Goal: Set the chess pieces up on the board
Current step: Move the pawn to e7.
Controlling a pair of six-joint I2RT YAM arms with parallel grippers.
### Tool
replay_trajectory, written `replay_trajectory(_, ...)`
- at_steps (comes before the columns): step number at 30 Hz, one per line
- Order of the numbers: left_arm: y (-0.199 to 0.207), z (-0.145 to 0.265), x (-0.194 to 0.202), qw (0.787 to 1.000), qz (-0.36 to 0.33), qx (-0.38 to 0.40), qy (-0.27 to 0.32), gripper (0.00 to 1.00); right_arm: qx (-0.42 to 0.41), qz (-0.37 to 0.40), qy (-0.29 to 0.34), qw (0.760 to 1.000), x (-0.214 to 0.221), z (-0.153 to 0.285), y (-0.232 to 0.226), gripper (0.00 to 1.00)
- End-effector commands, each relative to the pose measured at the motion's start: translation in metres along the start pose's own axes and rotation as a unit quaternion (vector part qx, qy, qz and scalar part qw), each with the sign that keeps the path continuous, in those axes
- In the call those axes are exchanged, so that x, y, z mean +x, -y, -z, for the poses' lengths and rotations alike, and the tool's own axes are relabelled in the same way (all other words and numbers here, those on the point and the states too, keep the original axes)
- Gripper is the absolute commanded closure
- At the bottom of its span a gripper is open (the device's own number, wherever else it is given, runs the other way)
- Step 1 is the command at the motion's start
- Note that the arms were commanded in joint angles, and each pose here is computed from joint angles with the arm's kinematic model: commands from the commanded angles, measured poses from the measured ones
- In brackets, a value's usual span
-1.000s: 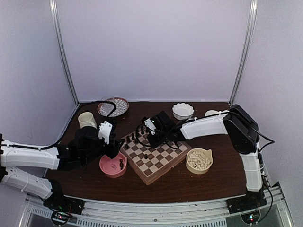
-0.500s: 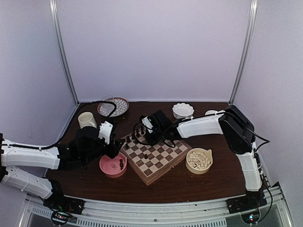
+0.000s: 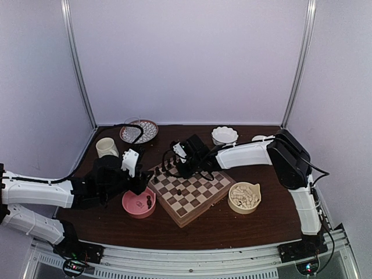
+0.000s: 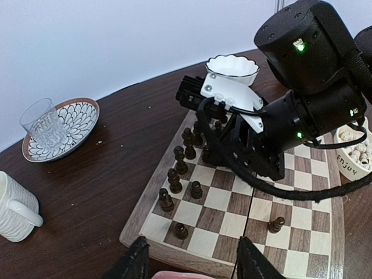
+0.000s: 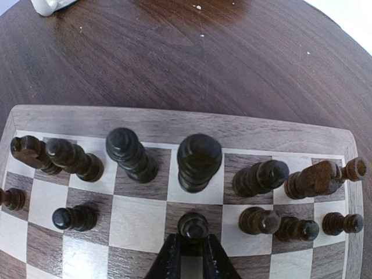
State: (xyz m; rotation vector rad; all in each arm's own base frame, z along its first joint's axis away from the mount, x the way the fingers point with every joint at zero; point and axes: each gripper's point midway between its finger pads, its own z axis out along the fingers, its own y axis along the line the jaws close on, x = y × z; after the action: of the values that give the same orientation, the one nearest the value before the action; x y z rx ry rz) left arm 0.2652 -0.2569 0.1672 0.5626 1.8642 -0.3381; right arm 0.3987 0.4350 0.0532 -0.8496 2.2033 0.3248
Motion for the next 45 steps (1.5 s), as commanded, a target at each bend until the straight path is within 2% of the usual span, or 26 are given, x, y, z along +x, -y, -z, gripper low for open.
replay_trajectory(1,0.0,-0.001,-0.015,1.0,0.003,-0.003,0.015,0.48,0.003,0.002,-0.025,1.0,0.014,-0.011,0.003,0.84)
replay_trajectory(8,-0.002,0.001,-0.016,1.0,0.005,-0.006,0.017,0.48,-0.009,0.003,-0.011,1.0,0.005,0.001,0.0,0.71)
replay_trajectory(17,-0.007,0.002,-0.015,1.0,-0.003,-0.02,0.018,0.48,-0.028,0.014,0.023,0.999,-0.015,0.05,-0.011,0.67)
replay_trajectory(27,-0.009,0.004,-0.014,1.0,-0.007,-0.023,0.018,0.48,-0.073,0.12,0.018,0.99,0.019,0.122,-0.071,0.6)
replay_trajectory(32,-0.009,0.004,-0.015,1.0,-0.007,-0.02,0.019,0.48,-0.089,0.155,-0.019,0.984,0.043,0.122,-0.088,0.59)
replay_trajectory(45,-0.008,0.006,-0.015,1.0,-0.005,-0.016,0.021,0.48,-0.085,0.153,-0.081,0.981,0.068,0.08,-0.095,0.57)
